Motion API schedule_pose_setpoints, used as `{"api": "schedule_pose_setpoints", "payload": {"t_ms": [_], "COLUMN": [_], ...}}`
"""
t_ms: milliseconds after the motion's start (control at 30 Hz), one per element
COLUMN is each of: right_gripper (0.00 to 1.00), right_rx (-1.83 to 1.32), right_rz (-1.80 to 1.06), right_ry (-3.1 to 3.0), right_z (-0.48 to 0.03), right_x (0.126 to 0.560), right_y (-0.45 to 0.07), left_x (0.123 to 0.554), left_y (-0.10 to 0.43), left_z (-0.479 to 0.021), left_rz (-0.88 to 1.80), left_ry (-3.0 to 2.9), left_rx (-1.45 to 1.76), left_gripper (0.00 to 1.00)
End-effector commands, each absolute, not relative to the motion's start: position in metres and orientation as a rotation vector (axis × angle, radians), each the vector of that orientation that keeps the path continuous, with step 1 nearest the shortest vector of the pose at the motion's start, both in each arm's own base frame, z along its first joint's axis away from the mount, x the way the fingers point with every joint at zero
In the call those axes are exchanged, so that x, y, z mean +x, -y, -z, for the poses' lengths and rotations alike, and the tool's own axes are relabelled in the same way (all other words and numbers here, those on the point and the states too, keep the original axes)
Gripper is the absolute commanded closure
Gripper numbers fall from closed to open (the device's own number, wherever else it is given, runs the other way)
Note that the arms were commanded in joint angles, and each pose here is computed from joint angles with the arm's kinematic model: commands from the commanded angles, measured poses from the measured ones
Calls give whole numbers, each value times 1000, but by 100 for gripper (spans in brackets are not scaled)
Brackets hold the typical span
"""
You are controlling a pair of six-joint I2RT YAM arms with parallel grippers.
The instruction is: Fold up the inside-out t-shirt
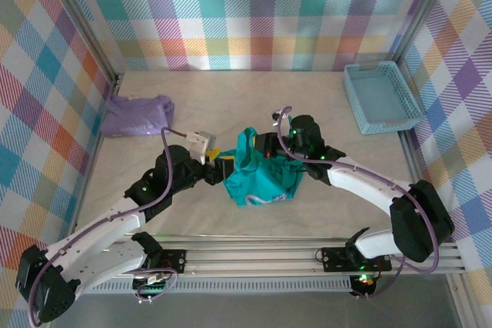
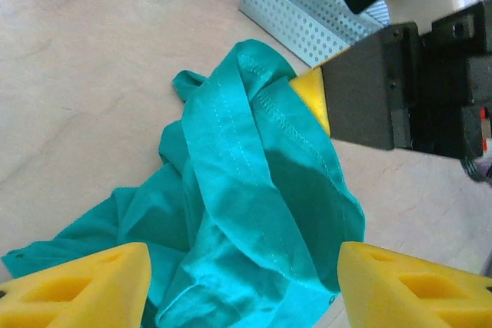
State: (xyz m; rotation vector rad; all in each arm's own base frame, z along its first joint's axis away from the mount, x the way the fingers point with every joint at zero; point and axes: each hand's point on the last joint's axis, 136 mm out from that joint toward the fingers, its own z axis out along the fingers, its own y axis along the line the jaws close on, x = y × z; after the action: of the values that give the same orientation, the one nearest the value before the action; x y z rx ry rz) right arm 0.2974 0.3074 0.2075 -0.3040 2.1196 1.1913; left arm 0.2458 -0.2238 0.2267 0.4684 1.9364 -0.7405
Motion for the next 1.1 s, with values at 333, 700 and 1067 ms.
{"api": "schedule_pose_setpoints", "payload": {"t_ms": [333,700,1067], "right_gripper": [100,100,100], "right_rx": [-587,-649,-643], "right_rz": [-1143,-1198,-1210], "right_ry": [-2105,-2086,-2086], "right_z": [-229,-232,-233], "right_x": [285,279,275], "right_y": [-319,-326,-324], "left_x": [217,224,234], "left_y": [224,250,263], "left_z": [-200,-200,-203], "left_rz": [402,336,360], "left_ry": [-1817,-1653,-1616], "left_rx": [1094,1373,1342], "left_gripper": [37,39,43]}}
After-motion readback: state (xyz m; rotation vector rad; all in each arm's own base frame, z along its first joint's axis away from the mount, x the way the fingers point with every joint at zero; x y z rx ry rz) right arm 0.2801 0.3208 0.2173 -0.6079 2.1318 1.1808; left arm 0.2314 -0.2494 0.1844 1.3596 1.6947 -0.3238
